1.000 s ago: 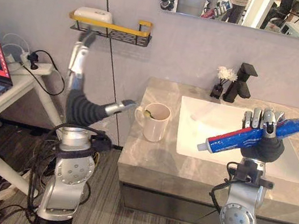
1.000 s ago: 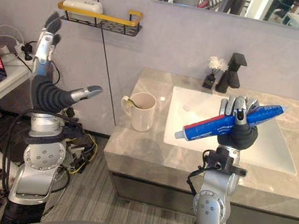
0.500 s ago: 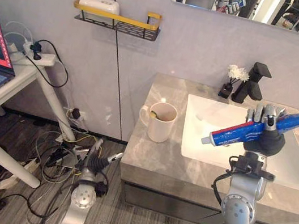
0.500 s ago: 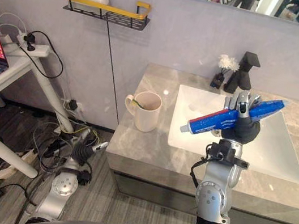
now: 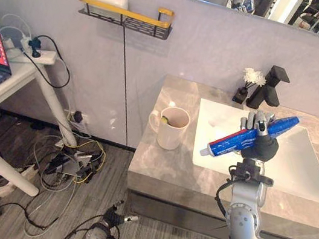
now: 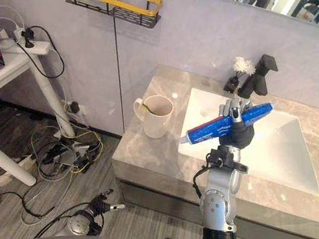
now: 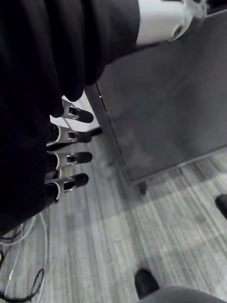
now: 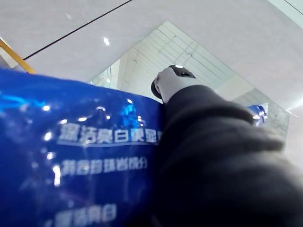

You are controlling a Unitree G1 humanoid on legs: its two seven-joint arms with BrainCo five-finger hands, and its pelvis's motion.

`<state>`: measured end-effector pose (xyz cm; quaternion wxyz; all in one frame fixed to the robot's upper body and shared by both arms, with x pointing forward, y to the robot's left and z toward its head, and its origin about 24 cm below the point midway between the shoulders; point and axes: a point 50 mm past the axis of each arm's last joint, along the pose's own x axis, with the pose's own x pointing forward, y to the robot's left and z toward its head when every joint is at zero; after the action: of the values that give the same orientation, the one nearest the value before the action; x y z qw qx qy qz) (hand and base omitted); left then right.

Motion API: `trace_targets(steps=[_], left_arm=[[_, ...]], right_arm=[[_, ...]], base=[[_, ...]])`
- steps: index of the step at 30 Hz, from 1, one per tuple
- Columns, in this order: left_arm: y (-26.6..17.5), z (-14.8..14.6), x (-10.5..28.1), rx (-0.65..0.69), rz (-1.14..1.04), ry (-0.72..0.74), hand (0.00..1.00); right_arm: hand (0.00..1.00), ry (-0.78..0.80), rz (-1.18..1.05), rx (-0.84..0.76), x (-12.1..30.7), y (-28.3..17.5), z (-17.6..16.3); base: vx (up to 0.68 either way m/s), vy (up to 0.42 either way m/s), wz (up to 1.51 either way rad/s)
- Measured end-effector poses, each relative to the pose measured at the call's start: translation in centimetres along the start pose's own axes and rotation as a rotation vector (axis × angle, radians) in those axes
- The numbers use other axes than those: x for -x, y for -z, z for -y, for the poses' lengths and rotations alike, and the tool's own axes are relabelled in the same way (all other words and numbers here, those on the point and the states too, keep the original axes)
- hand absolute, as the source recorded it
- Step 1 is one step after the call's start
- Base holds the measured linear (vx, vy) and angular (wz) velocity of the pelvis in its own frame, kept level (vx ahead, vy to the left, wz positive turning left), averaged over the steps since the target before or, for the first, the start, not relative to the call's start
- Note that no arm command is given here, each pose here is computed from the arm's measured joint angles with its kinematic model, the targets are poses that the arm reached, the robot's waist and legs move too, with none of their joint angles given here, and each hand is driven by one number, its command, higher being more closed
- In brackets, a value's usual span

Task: Organize washtable

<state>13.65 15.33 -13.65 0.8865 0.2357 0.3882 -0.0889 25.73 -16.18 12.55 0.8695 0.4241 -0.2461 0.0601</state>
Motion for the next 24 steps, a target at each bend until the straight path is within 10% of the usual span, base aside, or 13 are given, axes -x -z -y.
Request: trace_targets(steps=[24], left_arm=[[1.4, -0.3, -0.3, -0.001, -0.087, -0.001, 0.0]], right_arm=[[1.0, -0.121, -0.056, 0.09, -2.9, 1.0, -1.9]], base=[[0.0, 0.0, 0.0]])
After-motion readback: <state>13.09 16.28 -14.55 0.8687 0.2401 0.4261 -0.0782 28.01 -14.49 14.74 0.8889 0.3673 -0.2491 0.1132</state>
